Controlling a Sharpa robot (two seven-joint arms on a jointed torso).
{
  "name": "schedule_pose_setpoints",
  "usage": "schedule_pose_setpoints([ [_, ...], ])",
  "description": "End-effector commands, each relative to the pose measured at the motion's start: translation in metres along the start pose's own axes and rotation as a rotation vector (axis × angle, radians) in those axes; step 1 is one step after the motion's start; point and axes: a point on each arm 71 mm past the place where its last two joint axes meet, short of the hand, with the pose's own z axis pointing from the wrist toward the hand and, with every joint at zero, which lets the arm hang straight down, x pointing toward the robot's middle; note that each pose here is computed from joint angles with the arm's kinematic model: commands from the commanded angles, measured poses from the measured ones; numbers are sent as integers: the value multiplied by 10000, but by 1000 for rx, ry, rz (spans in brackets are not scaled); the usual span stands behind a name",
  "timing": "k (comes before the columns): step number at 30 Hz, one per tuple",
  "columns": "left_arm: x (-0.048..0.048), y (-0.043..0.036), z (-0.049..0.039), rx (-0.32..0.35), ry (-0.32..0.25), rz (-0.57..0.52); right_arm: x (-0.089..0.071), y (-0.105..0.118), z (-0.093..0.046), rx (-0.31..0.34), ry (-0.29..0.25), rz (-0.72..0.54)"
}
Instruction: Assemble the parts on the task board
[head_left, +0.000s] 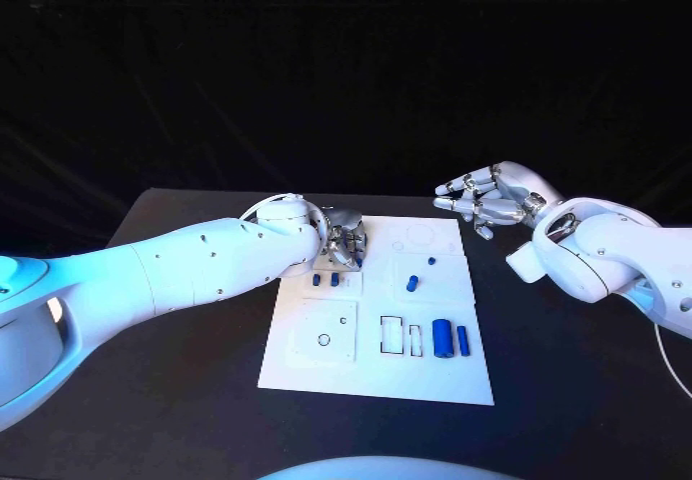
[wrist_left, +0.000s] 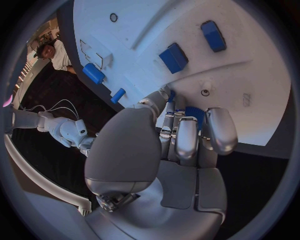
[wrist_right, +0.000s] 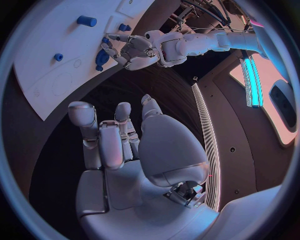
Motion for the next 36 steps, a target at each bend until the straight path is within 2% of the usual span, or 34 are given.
schedule_pose_setpoints([
  [1, 28, -9, 11, -6, 30, -8, 21, 10, -2, -7, 19, -12],
  [10, 32, -48, 44, 1, 32, -17, 25, 11, 0, -7, 22, -13],
  [20, 25, -17, 48, -14, 25, -22, 23, 12, -1, -9, 20, -13],
  [26, -2, -31, 35, 12, -17, -39, 25, 13, 1, -10, 20, -13],
  [30, -49, -46, 8, 45, -73, -78, 25, 13, 2, -10, 20, -13],
  [36, -108, -22, -51, 60, -124, -122, 24, 12, 4, -9, 19, -13],
])
